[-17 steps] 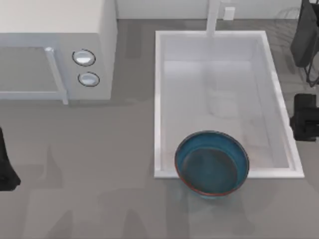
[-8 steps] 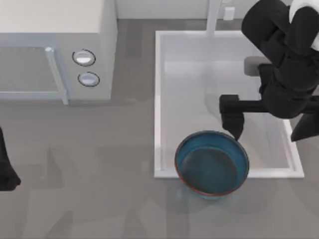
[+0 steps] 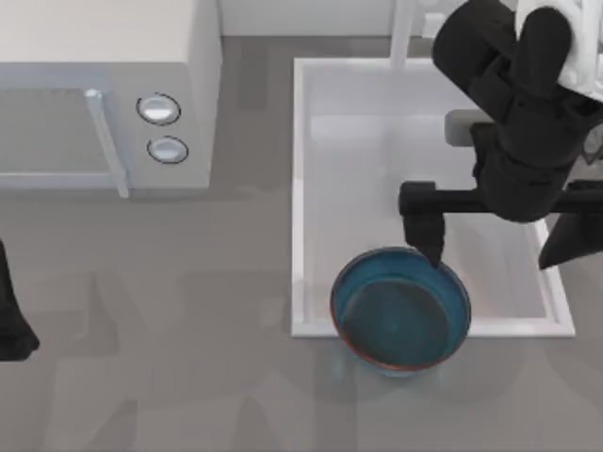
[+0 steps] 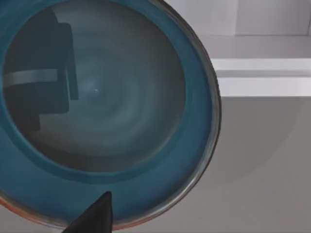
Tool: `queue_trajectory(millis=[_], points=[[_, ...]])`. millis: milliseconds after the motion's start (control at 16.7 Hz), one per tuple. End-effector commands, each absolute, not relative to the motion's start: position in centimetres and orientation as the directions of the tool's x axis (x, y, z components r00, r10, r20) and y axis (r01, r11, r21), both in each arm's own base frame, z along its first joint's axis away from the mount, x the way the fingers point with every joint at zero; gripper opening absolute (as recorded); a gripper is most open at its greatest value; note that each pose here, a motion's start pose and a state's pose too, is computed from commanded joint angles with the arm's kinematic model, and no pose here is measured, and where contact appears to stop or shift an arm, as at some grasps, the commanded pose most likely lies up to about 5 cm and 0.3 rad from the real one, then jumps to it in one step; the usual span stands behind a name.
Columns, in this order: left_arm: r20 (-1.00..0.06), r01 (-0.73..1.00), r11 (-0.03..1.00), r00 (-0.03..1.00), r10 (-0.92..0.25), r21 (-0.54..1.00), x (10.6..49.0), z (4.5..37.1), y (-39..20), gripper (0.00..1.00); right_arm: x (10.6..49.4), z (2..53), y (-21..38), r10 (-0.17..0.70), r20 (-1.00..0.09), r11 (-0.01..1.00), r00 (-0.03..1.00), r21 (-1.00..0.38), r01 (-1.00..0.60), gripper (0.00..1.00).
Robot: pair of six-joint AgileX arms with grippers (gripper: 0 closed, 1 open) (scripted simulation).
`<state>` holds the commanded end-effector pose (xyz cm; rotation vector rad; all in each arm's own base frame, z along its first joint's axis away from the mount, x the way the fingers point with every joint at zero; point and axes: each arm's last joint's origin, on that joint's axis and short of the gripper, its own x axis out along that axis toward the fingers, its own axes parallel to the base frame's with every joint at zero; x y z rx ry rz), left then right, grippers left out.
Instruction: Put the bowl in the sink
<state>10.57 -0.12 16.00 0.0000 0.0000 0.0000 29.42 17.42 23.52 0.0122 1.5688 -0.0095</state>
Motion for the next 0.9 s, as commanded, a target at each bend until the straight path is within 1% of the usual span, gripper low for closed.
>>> queue_trajectory(millis=[180, 660, 900], points=[[0.0, 0.0, 1.0, 1.0, 0.0, 0.0, 10.6, 16.0, -0.1, 1.0, 29.5, 22.3, 17.5, -0.002, -1.0, 1.0, -0.004, -0.002, 0.011, 1.0], [0.0, 0.0, 1.0, 1.0, 0.0, 0.0, 10.6, 16.0, -0.1, 1.0, 29.5, 13.9, 17.6, 0.001, -1.0, 1.0, 0.002, 0.001, 0.01, 1.0], [0.0, 0.0, 1.0, 1.0, 0.0, 0.0, 10.6, 16.0, -0.1, 1.0, 29.4, 13.5, 17.6, 0.0, -1.0, 1.0, 0.0, 0.0, 0.01, 1.0]])
